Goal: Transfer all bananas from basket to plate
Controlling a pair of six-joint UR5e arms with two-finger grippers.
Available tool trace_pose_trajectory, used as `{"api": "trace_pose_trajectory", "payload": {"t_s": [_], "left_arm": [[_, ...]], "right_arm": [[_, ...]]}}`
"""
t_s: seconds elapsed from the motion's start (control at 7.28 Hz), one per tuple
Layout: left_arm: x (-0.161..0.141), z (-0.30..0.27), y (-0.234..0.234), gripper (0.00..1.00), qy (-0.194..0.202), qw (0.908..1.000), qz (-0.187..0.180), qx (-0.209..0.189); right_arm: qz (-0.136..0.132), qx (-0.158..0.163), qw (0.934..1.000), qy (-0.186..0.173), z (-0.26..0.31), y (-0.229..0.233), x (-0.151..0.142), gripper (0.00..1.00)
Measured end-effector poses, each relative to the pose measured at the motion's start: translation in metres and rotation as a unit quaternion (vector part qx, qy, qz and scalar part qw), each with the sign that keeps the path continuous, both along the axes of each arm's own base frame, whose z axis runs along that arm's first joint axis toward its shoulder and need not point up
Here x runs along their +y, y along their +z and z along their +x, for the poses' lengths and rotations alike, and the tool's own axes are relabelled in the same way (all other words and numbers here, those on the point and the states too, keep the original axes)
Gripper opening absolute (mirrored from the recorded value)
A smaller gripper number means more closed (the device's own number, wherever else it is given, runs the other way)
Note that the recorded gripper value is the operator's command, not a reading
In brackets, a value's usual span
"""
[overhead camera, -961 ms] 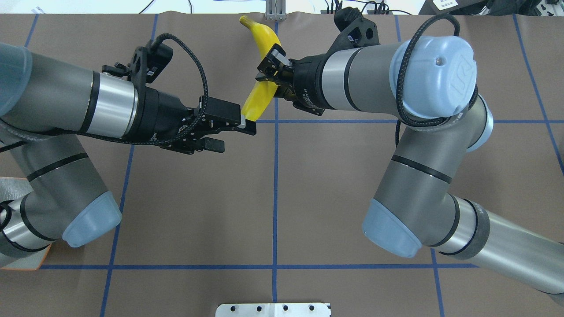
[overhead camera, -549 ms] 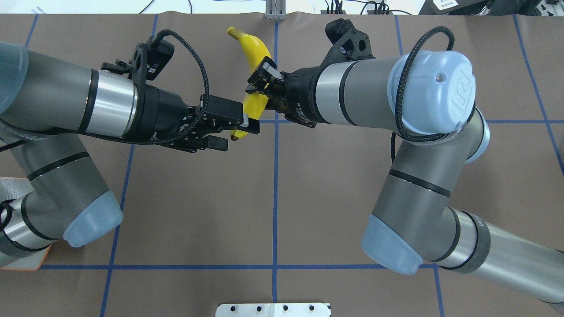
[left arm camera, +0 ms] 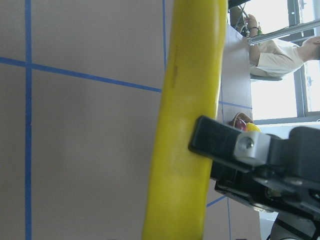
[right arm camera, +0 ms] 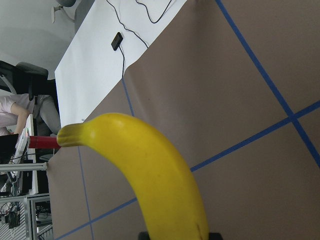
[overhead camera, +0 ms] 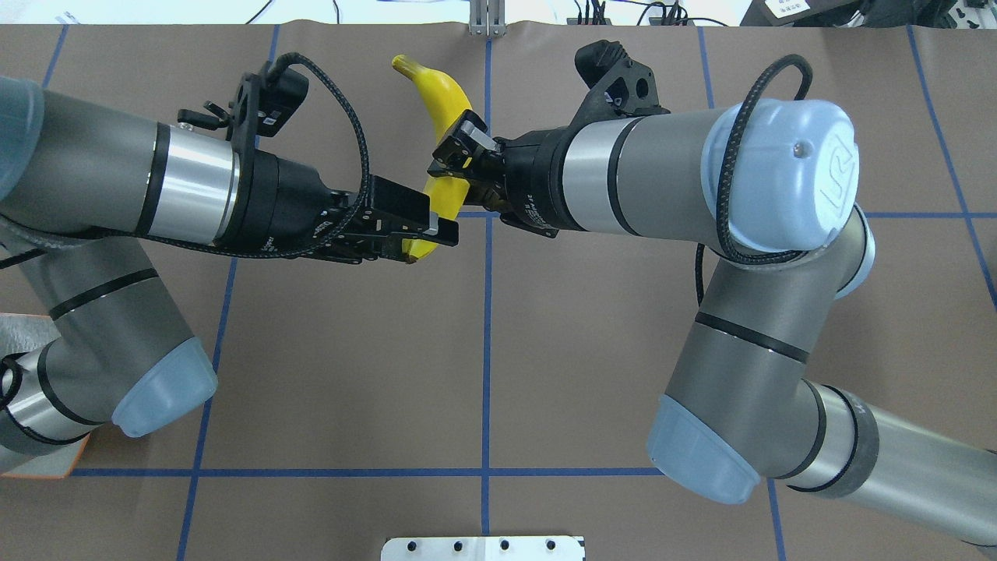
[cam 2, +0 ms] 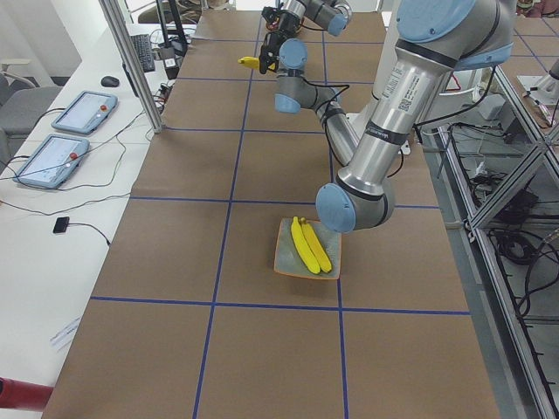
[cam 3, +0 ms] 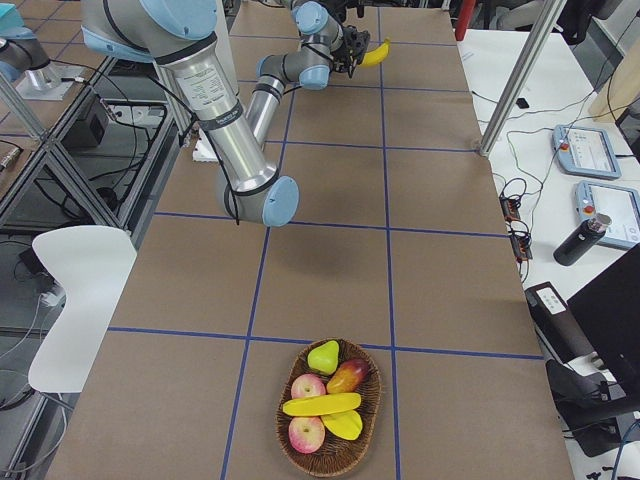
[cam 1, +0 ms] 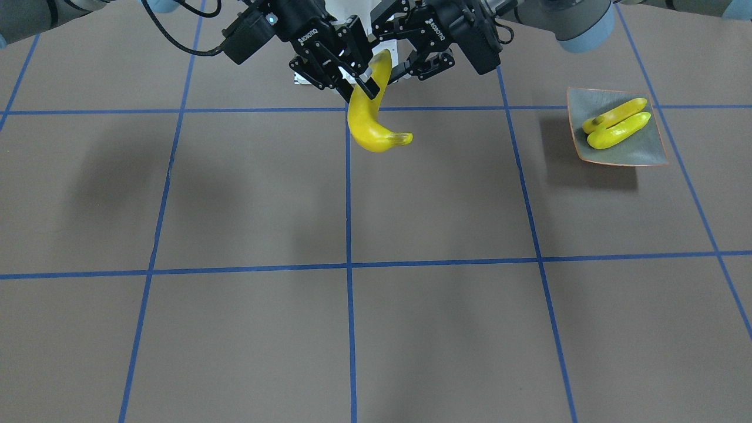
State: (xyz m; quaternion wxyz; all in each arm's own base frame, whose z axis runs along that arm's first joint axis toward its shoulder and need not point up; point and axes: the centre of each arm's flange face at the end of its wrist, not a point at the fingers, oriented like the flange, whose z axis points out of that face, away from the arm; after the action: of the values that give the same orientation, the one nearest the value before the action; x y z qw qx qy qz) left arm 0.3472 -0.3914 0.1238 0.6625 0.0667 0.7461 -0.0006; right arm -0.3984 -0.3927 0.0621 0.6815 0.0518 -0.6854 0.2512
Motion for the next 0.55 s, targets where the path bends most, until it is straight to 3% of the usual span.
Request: {"api": "trace_pose_trajectory", "payload": {"t_s": [0.14,0.27,0.41,0.55], "left_arm": [[0.0001,0.0,0.0,0.0,0.0,1.0,0.003,0.0],[0.0002,0.0,0.0002,0.0,0.0,1.0,0.004,0.0],[0.0002,-0.0001,0.0006,0.0,-0.001,1.0,0.005,0.0],[0.0002,-0.0003,0.0013,0.0,-0.001,1.0,0.005,-0.001]], "right_arm": [[0.0,0.0,1.0,-0.001,-0.0001,0.0009,0.0006,0.0],[0.002,0.001,1.0,-0.002,-0.0006,0.0012,0.0013,0.8],[0.008,0.003,1.0,-0.003,-0.0011,0.0012,0.0023,1.0],[0.023,0.008,0.9997,-0.002,-0.0004,0.0003,0.0038,1.0]]}}
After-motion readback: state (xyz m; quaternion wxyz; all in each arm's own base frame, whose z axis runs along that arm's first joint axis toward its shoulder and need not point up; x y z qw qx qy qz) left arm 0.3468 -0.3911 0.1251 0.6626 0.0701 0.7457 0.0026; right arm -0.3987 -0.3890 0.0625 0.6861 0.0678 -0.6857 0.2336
